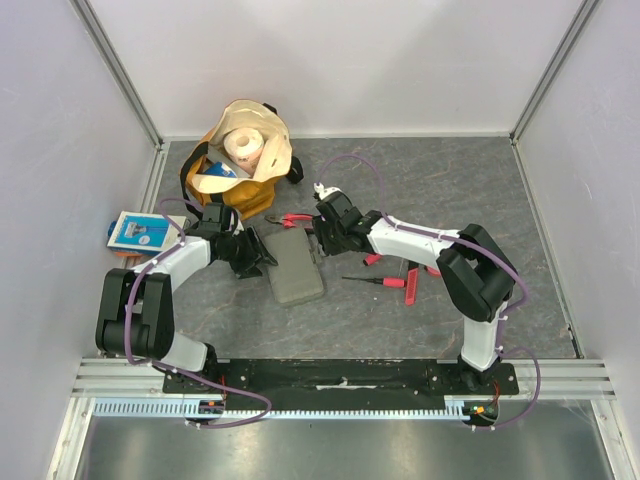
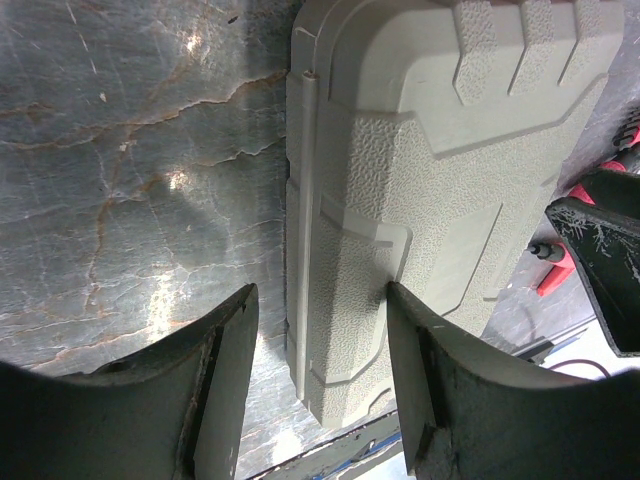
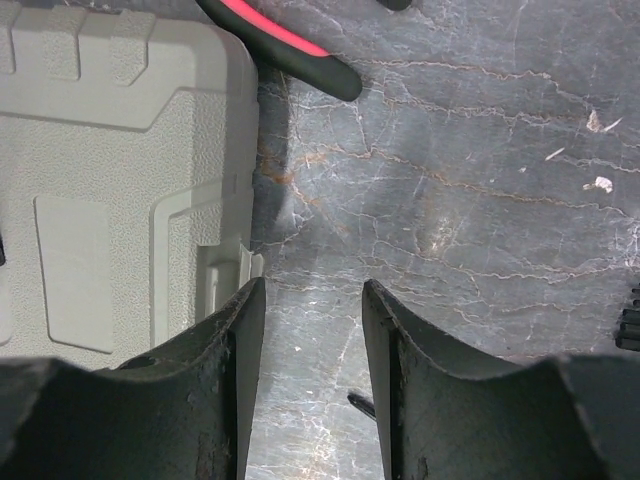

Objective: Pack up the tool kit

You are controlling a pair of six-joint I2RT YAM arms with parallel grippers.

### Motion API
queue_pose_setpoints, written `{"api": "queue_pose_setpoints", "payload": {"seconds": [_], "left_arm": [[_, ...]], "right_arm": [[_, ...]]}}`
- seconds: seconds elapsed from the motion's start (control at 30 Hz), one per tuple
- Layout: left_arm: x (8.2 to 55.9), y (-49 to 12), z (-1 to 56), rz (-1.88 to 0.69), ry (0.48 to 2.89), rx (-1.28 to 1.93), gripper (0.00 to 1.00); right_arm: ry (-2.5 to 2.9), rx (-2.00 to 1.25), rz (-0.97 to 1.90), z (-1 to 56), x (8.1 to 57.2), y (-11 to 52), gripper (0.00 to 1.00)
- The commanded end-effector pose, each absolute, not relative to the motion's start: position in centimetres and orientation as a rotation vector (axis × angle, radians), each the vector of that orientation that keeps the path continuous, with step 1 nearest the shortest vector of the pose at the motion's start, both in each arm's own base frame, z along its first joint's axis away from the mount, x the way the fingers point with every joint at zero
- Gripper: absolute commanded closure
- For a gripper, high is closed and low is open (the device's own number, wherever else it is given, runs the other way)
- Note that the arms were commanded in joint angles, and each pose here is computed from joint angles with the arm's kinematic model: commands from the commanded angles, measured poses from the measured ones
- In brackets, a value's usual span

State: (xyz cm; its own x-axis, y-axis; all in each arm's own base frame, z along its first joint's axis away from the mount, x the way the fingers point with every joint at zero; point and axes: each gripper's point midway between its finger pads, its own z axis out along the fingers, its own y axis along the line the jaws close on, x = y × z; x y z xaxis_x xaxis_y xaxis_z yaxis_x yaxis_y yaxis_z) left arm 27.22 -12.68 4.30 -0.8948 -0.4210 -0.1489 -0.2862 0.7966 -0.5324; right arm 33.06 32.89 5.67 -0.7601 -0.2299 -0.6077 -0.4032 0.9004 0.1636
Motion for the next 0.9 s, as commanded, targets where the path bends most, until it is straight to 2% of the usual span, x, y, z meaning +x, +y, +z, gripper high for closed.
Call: {"api": "queue_pose_setpoints", "payload": {"seconds": [0.0, 0.53, 0.87], "left_arm": [[25.2, -10.9, 1.7, -0.59, 2.827, -0.534, 0.41], [25.5, -11.0, 2.0, -0.6, 2.819, -0.534, 0.41], [25.6, -11.0, 2.0, -0.598, 2.821, -0.54, 0.41]], "right_arm": [[2.442, -0.481, 0.361, 5.5, 33.6, 32.5, 0.5], [2.36, -0.454, 0.517, 10.0, 34.0, 34.7, 0.47], [2.364, -0.471, 0.55, 10.0, 33.5, 35.1, 0.47]]}}
